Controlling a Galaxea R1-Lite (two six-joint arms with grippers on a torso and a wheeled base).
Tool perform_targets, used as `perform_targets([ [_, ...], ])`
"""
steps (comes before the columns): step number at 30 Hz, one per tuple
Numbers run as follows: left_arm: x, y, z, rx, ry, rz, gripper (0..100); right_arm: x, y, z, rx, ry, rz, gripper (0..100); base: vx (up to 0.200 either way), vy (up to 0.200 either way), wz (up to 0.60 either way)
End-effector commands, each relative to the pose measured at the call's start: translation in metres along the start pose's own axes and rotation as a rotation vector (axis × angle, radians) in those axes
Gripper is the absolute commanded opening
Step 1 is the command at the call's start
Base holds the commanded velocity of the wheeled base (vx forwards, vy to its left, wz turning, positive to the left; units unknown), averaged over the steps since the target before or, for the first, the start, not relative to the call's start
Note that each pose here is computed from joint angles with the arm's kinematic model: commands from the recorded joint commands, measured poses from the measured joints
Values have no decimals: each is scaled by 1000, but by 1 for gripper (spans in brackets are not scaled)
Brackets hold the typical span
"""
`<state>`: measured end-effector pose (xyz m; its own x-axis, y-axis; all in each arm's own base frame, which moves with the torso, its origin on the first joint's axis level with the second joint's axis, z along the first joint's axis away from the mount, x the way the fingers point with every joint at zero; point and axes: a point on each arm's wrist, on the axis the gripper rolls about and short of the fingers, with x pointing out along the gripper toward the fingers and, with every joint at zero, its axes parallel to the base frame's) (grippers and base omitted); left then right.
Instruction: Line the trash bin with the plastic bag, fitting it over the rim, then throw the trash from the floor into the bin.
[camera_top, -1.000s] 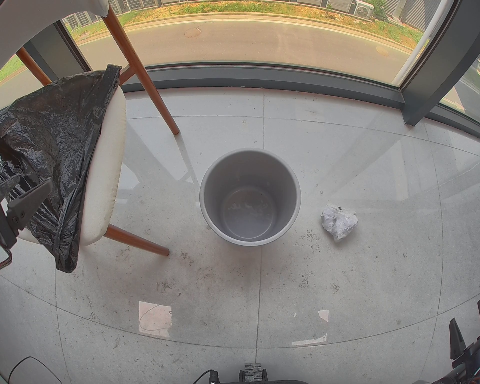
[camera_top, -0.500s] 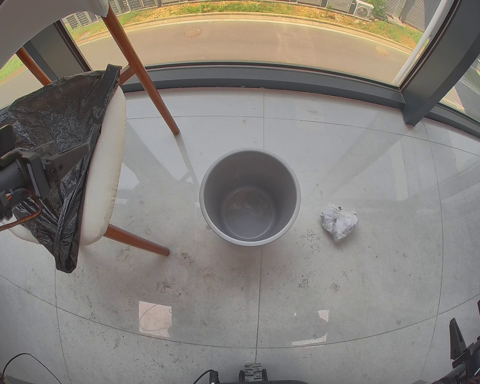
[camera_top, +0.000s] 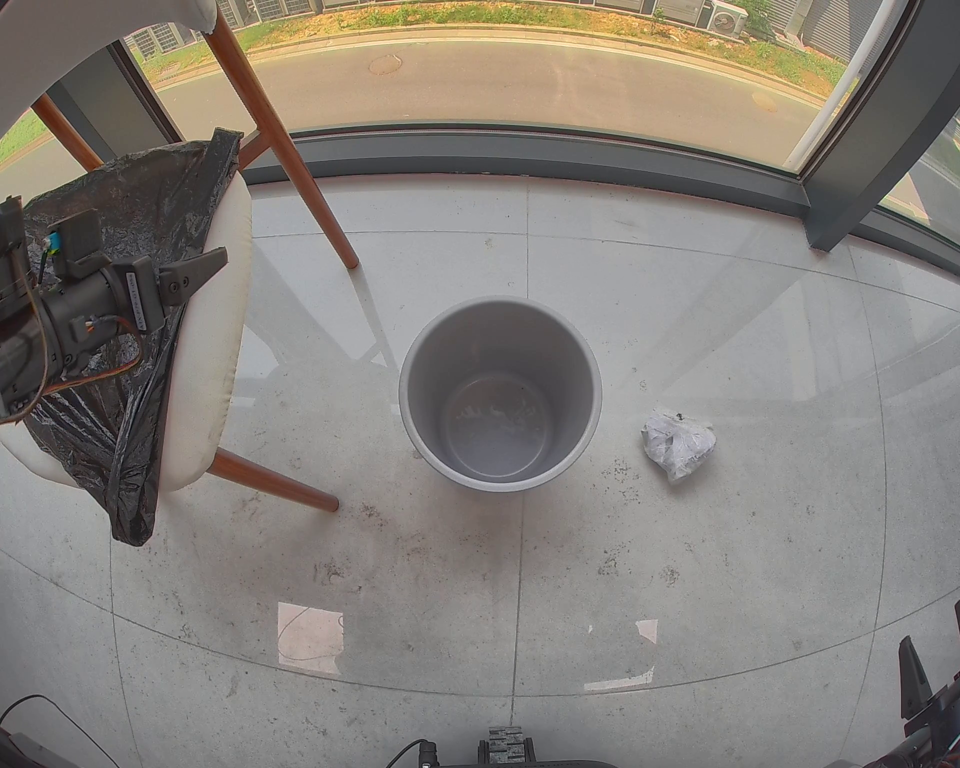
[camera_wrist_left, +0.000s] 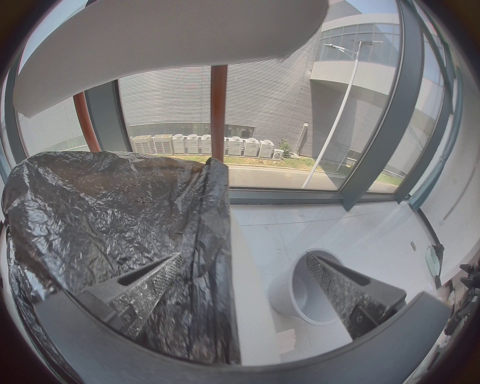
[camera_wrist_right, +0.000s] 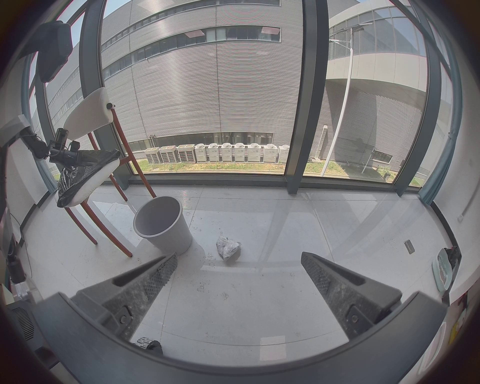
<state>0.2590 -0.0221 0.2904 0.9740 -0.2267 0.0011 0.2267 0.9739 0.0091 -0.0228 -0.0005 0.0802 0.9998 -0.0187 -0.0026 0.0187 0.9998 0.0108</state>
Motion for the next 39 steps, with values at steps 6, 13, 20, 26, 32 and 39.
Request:
perform_targets([
  [6, 27, 5, -14, -5, 52, 36, 100, 1, 0, -5, 0, 14, 0, 100, 0, 0, 0],
  [13, 32, 6, -26, -16, 93, 39, 100, 1, 0, -5, 0, 13, 0, 100, 0, 0, 0],
  [20, 28, 7, -40, -24, 127, 47, 0, 1, 0, -5, 0, 14, 0, 100, 0, 0, 0],
  [26, 21, 18, -47, -32, 150, 82, 0, 1, 0, -5, 1, 14, 0, 100, 0, 0, 0],
  [32, 7, 25, -35, -43, 103, 103, 0, 1, 0, -5, 1, 13, 0, 100, 0, 0, 0],
  [39, 7, 23, -32, -32, 84, 81, 0, 1, 0, -5, 0, 14, 0, 100, 0, 0, 0],
])
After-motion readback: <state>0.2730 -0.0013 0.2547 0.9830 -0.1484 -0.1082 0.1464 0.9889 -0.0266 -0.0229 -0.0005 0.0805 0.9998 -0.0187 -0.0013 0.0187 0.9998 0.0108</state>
